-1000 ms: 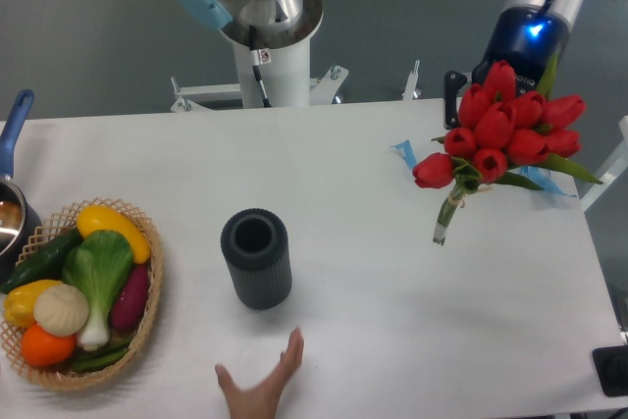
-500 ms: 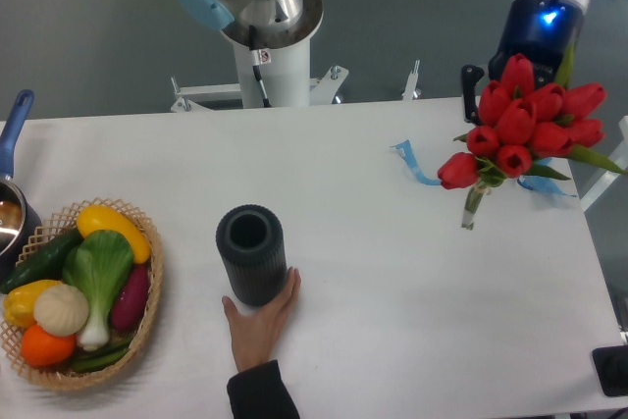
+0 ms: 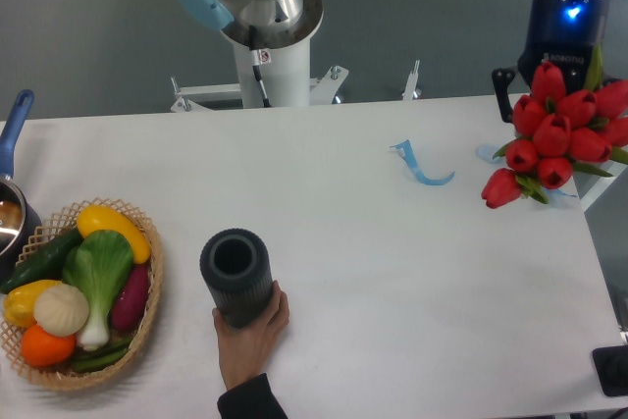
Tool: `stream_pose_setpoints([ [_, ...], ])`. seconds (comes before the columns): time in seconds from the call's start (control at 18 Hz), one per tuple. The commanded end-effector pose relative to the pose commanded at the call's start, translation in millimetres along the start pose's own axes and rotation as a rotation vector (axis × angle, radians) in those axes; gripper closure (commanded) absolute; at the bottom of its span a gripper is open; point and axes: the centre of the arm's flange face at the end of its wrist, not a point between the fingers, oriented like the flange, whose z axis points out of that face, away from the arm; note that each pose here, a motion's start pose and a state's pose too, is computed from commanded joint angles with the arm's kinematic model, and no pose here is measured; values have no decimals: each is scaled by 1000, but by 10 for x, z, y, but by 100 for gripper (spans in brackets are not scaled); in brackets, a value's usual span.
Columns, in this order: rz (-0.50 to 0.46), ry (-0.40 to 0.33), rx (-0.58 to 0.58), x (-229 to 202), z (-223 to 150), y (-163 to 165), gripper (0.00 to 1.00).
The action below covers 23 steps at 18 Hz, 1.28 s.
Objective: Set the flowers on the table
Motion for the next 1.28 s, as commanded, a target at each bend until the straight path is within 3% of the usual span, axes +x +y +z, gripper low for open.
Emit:
stream_pose_setpoints([
  [0.28, 58, -52, -206, 223, 260, -61, 62],
  [0.56, 202, -68, -514, 596, 1065, -40, 62],
  [0.72, 276, -45, -643, 877, 1617, -15, 62],
  [1.28, 325, 90, -724, 1261, 2782, 261, 62],
])
